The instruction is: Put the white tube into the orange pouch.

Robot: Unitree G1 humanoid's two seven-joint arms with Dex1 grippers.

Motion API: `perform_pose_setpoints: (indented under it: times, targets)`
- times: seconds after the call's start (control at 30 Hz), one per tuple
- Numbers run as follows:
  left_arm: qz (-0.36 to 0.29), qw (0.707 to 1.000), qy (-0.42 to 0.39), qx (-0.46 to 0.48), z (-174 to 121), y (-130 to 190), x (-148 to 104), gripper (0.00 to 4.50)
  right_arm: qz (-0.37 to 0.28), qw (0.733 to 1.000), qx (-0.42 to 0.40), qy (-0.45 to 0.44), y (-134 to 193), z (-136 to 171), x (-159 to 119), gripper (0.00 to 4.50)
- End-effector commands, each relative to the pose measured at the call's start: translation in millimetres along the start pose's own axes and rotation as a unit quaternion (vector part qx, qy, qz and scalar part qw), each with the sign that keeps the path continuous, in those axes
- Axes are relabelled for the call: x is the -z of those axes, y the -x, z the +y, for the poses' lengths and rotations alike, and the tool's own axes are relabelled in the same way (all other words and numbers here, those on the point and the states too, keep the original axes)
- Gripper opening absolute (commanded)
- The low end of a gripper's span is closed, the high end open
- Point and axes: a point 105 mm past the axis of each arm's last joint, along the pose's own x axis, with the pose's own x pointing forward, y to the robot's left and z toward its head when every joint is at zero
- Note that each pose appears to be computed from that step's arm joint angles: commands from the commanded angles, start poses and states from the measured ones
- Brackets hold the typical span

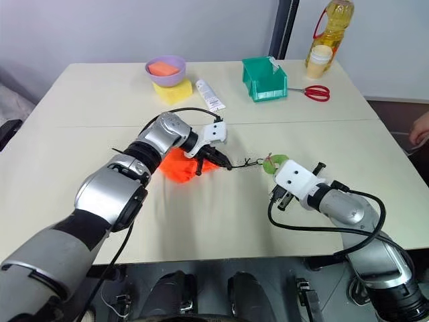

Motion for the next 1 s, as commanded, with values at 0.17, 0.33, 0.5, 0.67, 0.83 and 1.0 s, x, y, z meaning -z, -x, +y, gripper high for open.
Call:
perform_pose_setpoints:
  times: [0.17, 0.33, 0.5, 0.67, 0.83, 1.0]
  targets:
    - [-0.049, 0.999, -0.003, -0.025, 6, 24, 1, 0.02, -0.068, 0.997, -0.014, 0.020, 6, 5, -34, 0.00]
    - [-0.052, 0.998, -0.006, -0.032, 7, 31, 5, 0.02, -0.076, 0.997, -0.027, 0.021, 7, 8, -37, 0.00]
    - [-0.048, 0.999, -0.011, -0.018, 3, 31, 7, 0.85, -0.080, 0.996, -0.033, 0.023, 6, 8, -37, 0.00]
    - [-0.034, 0.999, -0.034, -0.021, 1, 25, 10, 3.30, -0.075, 0.996, -0.038, 0.021, 7, 11, -35, 0.00]
    - [-0.004, 0.997, -0.066, -0.028, -1, 21, 20, 3.30, -0.072, 0.996, -0.043, 0.020, 8, 13, -33, 0.00]
    - [0.025, 0.995, -0.095, -0.024, -7, 18, 35, 3.30, -0.085, 0.994, -0.061, 0.018, 9, 19, -41, 0.00]
